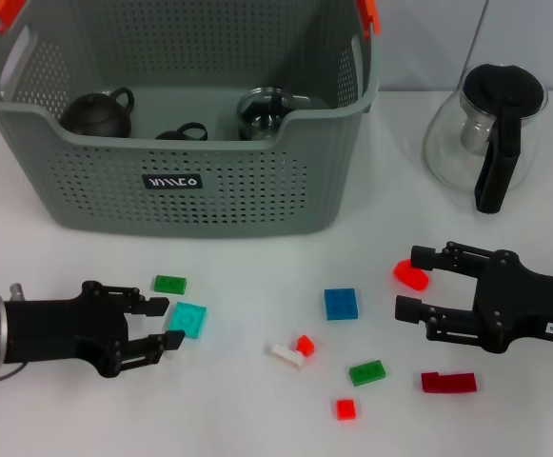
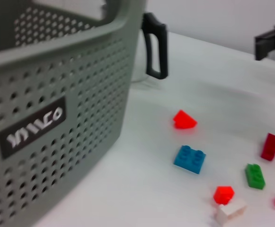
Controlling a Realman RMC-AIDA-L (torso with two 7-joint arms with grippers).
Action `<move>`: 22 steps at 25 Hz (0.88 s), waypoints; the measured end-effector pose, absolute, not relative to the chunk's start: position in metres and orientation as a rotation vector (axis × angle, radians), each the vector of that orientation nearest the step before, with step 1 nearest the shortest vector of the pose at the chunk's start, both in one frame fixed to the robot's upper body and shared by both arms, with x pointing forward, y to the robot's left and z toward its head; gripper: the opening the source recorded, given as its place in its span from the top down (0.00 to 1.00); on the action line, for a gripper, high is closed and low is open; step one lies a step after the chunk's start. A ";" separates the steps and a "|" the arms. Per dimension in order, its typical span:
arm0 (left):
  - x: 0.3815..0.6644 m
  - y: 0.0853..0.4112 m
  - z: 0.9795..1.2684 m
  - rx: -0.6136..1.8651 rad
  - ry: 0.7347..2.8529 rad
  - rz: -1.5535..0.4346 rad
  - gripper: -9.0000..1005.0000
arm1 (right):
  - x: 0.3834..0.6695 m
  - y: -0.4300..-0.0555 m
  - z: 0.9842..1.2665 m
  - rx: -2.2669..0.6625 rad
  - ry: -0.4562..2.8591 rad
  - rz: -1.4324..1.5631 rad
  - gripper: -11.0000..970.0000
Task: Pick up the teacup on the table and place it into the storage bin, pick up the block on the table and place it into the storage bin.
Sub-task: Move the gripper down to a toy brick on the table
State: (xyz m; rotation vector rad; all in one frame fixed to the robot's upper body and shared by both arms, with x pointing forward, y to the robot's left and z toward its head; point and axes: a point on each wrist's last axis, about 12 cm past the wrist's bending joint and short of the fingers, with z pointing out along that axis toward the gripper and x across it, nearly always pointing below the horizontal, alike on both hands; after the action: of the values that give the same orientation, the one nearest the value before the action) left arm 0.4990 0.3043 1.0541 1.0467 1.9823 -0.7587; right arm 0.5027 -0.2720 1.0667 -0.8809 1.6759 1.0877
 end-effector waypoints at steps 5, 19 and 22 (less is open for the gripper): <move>0.491 0.304 1.046 0.939 1.980 -0.765 0.51 | 0.504 -0.272 1.067 -0.883 1.675 1.087 0.15; 0.469 0.303 1.017 0.976 1.821 -0.639 0.33 | 0.506 -0.271 1.069 -0.890 1.670 1.085 0.15; 0.470 0.301 1.013 0.982 1.824 -0.626 0.33 | 0.506 -0.271 1.069 -0.890 1.670 1.084 0.15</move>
State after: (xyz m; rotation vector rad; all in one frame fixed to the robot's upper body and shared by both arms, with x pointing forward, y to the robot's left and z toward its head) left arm 0.4695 0.3010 1.0131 0.9819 1.8244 -0.6265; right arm 0.5059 -0.2708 1.0687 -0.8898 1.6705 1.0839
